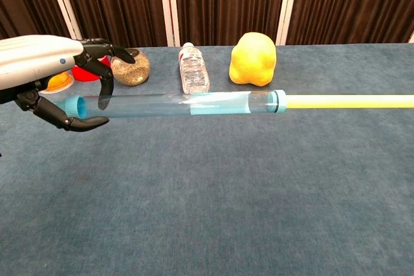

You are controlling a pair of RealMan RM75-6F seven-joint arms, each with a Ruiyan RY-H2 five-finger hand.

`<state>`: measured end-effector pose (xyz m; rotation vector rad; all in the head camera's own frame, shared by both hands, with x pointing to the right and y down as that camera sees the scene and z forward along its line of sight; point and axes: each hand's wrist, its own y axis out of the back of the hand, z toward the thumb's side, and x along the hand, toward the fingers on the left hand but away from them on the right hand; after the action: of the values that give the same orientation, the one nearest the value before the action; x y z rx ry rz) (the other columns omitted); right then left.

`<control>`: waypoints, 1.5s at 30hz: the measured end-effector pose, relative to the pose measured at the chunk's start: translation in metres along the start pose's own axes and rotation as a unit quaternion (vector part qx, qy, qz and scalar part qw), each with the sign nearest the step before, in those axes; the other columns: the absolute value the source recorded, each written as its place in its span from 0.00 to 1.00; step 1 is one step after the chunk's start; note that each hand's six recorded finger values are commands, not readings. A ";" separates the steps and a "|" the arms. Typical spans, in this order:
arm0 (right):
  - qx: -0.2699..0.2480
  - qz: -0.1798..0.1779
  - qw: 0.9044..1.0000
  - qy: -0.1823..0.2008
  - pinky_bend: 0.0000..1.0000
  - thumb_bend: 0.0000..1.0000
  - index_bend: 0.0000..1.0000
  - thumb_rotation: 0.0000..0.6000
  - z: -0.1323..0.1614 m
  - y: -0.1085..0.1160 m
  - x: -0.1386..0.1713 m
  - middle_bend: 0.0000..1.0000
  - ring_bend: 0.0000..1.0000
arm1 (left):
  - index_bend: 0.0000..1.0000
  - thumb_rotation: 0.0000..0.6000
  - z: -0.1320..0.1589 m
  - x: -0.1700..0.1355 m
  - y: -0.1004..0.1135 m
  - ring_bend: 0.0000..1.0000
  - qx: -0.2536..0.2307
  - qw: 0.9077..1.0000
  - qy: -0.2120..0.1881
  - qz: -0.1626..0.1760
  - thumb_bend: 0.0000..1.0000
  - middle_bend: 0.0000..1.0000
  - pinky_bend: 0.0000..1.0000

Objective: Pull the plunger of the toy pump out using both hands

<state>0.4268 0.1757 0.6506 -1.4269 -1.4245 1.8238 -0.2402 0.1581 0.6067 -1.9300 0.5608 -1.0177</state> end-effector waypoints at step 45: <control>0.111 0.021 0.975 0.190 0.00 0.06 0.08 1.00 -0.031 0.026 0.116 0.00 0.00 | 0.00 1.00 -0.081 -0.174 -0.002 0.00 -0.036 0.982 0.174 0.058 0.02 0.00 0.01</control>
<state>0.4160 0.2726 0.5757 -1.5905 -0.9780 1.5667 -0.4057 0.2418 0.5566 -1.7658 0.9064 -1.2825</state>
